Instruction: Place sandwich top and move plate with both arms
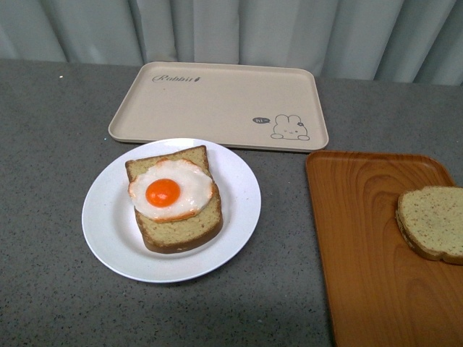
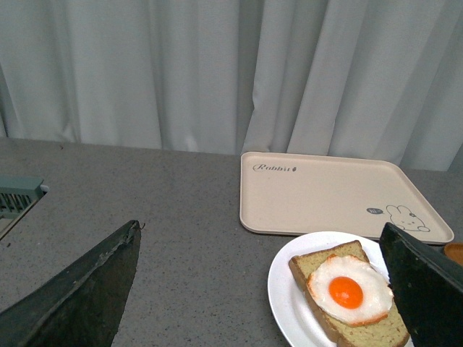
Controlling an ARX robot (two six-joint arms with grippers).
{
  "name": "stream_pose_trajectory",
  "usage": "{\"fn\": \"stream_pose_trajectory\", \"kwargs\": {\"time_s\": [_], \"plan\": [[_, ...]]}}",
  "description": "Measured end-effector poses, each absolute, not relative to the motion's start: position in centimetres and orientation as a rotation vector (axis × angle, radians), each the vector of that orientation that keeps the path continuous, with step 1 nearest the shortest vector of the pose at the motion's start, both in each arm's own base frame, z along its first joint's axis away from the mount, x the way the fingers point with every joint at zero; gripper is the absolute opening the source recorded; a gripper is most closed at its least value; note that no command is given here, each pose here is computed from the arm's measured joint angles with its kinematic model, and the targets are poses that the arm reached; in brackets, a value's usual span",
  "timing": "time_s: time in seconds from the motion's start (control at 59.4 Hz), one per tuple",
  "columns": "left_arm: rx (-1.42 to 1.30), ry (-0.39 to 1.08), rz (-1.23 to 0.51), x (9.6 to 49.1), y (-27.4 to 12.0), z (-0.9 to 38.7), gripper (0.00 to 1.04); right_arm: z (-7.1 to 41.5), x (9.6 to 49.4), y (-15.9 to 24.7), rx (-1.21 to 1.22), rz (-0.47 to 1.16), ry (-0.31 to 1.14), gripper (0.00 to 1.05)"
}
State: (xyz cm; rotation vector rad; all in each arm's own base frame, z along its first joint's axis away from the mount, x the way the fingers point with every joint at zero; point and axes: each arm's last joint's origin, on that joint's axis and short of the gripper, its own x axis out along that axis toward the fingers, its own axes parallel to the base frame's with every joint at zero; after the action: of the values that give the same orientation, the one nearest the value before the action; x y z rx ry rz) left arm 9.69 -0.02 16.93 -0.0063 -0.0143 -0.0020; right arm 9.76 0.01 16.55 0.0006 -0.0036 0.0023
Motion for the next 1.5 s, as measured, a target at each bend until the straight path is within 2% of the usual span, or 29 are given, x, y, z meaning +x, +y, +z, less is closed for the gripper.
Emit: {"fn": "stream_pose_trajectory", "kwargs": {"time_s": [1.498], "plan": [[-0.006,-0.014,-0.002,9.69,-0.02,16.93,0.98,16.55,9.76,0.01,0.001,0.002,-0.004,0.96]]}}
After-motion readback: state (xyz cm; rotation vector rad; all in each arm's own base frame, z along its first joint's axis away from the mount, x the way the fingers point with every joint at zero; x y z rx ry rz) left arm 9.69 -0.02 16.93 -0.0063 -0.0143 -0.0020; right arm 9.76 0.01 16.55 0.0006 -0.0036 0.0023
